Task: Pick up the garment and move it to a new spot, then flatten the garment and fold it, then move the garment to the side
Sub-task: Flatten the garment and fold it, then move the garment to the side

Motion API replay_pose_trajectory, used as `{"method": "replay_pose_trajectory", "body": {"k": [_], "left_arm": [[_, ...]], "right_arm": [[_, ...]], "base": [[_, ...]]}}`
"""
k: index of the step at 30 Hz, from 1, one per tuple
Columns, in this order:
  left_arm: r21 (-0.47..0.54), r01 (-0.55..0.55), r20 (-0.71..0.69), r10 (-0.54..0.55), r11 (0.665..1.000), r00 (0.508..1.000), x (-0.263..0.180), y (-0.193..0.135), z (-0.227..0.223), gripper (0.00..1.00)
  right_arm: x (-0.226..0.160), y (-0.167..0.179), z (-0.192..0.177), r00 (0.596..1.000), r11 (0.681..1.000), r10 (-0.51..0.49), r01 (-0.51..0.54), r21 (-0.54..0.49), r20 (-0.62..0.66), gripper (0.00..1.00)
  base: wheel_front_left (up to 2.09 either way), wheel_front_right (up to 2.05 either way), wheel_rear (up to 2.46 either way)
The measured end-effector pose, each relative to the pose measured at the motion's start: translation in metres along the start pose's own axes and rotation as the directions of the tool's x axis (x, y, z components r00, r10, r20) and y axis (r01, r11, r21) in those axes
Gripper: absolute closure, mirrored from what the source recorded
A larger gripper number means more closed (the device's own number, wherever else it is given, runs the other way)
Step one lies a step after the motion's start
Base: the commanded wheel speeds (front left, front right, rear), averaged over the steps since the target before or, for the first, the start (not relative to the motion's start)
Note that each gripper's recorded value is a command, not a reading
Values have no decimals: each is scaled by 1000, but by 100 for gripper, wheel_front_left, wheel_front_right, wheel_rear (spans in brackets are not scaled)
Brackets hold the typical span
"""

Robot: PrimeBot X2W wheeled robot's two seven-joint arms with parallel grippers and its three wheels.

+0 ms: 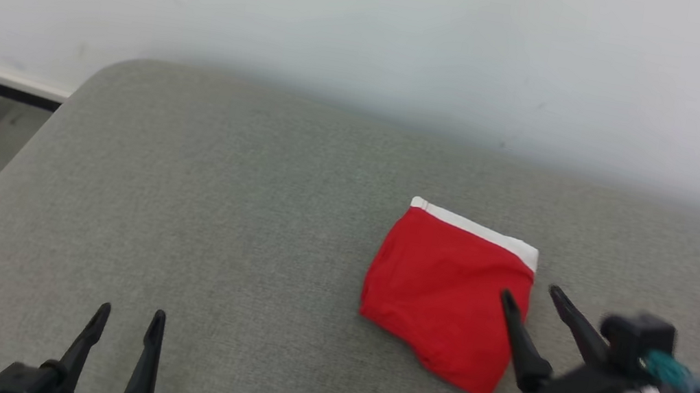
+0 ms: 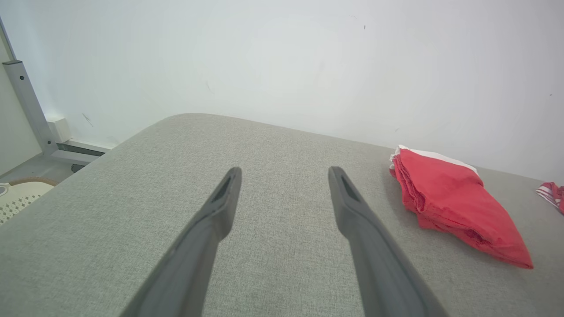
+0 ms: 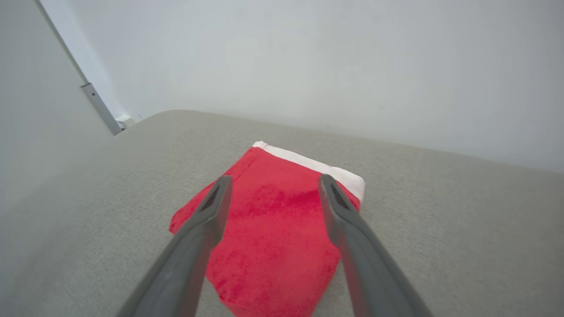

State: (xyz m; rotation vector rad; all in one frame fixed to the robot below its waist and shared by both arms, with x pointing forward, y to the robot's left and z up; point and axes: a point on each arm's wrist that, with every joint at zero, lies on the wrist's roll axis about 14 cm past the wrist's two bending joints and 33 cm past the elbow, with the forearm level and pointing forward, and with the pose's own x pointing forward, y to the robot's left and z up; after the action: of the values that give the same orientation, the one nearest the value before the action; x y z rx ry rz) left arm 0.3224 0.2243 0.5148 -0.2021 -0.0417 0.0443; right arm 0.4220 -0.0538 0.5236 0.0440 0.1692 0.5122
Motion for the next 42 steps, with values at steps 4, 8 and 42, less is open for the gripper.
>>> {"method": "replay_pose_trajectory", "body": {"k": [4,8,42], "left_arm": [[-6,5,21,-5,1000,1000,-2,-3,3,0],[-10,18,57,-17,1000,998,2,-8,11,0],[-42,58,-22,-59,997,998,-5,-11,-29,0]], "right_arm": [[-36,-27,-6,989,989,-143,141,50,37,0],[-65,-53,-7,961,962,-266,259,83,82,0],[-105,-77,-70,914,904,-404,403,143,-21,0]], "base": [[0,0,0],[0,0,0],[0,0,0]]}}
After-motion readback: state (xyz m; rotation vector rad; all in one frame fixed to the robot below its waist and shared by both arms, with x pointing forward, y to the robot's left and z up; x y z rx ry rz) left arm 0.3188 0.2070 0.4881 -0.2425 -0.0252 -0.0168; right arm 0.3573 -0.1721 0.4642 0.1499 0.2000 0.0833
